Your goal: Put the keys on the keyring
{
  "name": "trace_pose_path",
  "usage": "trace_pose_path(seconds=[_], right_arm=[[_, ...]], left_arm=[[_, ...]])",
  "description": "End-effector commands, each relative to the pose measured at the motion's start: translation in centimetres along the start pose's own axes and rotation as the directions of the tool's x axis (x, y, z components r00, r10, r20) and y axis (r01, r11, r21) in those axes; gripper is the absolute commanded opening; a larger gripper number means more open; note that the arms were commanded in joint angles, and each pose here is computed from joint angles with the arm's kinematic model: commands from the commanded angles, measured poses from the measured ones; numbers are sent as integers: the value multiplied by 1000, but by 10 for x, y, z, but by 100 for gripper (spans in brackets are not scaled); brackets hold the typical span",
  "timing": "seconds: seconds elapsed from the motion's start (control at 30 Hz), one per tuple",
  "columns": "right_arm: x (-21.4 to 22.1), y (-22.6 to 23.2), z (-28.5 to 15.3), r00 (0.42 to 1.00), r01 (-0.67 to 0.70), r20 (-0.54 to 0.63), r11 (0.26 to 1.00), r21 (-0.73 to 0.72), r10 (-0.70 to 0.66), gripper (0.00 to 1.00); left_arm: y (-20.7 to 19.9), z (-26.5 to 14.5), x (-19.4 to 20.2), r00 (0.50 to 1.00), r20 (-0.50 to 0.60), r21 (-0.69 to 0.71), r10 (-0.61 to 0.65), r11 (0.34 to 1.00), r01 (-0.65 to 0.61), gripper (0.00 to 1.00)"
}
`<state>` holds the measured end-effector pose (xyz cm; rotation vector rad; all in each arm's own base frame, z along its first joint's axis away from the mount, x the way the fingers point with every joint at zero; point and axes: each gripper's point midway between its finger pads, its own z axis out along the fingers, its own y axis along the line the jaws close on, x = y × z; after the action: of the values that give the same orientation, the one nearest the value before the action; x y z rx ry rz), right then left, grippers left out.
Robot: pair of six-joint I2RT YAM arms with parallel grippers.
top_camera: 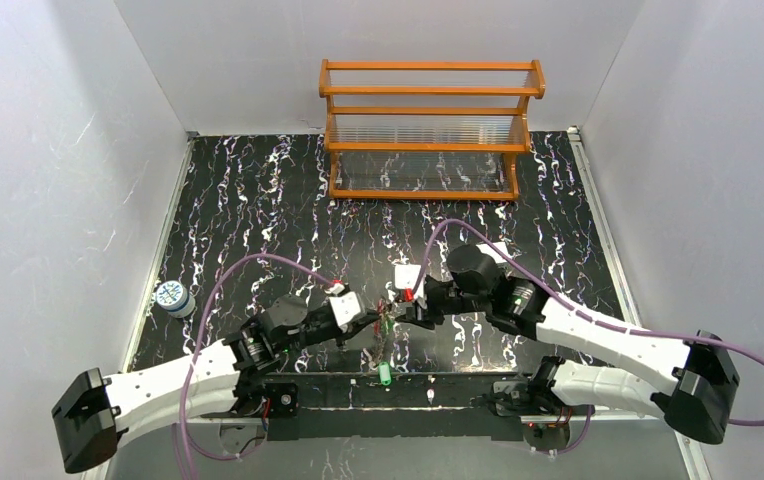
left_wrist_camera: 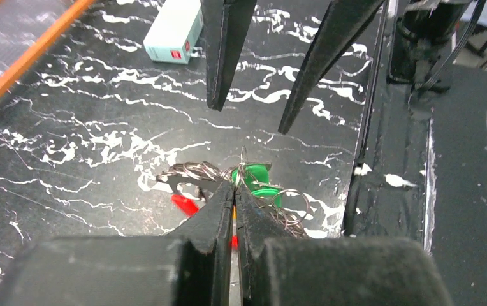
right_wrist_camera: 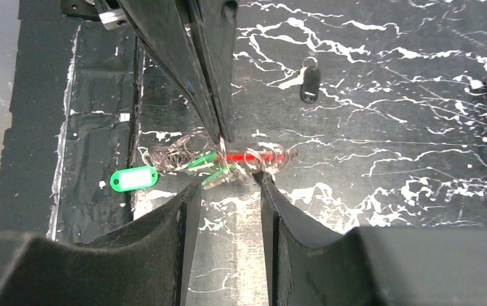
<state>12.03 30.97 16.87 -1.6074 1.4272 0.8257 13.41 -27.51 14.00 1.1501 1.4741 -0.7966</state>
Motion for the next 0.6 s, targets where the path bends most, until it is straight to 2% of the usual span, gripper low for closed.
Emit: trace_pose_path(seconds=[0.0,0.13,0.23,0.57], right_arm=[[-32,-9,-5,986,52,153,996,68,-62,46],[-39,-2,-7,976,73,204,996,43,-80,42],[-44,0,-9,972,71,220,997,31,-76,39],[-55,7,-9,965,83,250,996,-18,-76,35]], left_arm=[[5,-9,-37,979,205,-47,-8,999,18,0],[1,-19,-53,943,334,-37,-11,999,25,0],[-5,-24,-60,923,384,-14,-3,1000,9,0],[-11,-24,-64,917,400,22,0,1000,-10,0]])
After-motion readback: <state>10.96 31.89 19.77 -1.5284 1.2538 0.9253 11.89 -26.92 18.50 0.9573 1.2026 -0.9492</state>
